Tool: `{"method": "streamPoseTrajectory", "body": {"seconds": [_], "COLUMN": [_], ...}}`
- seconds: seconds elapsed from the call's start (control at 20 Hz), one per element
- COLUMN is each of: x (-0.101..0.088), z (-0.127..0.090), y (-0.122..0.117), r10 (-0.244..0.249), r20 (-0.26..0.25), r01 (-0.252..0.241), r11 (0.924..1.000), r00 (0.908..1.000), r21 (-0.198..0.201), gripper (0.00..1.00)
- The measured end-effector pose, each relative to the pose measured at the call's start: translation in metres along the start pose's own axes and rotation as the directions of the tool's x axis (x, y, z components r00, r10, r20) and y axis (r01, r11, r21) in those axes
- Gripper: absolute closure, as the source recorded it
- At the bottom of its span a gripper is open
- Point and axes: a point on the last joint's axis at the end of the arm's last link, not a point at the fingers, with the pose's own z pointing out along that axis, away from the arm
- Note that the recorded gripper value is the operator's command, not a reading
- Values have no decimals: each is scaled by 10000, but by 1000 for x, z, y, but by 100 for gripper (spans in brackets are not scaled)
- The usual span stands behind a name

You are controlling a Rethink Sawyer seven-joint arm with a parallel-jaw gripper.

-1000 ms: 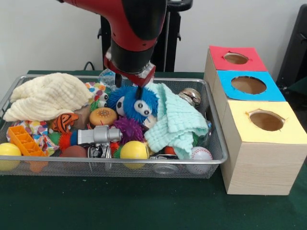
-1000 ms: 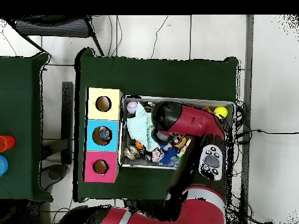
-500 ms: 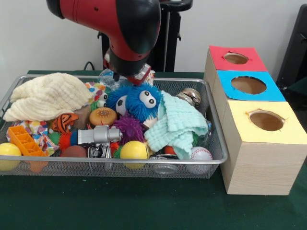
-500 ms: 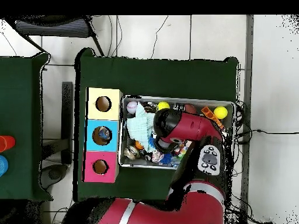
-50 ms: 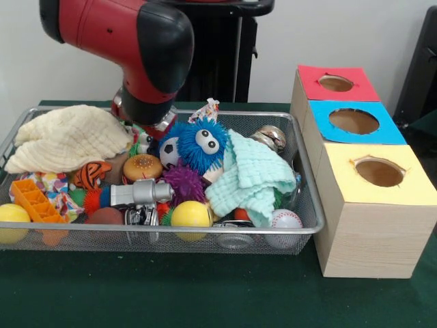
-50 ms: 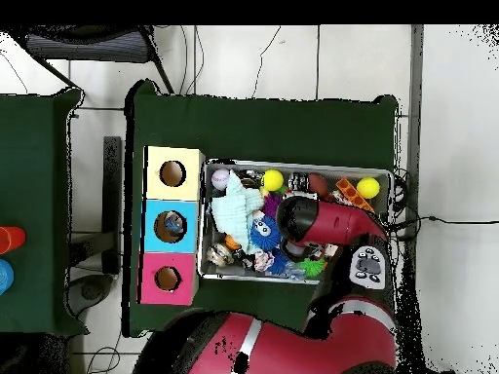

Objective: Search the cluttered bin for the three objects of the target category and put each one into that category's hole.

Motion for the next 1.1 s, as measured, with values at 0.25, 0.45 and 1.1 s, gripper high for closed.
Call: {"method": "streamPoseTrajectory", "body": {"seconds": [0.25, 0.45, 1.1], "x": [-4, -5, -7], "z": [5, 3, -7], "y": [-18, -20, -3], "r10": [133, 195, -118], "r20": [-149, -529, -2238], "r01": [-133, -201, -261], "r11": [9999, 9997, 9858], "r00": [9998, 9984, 9746], "r21": [17, -117, -1657], "gripper": [0, 0, 0]}}
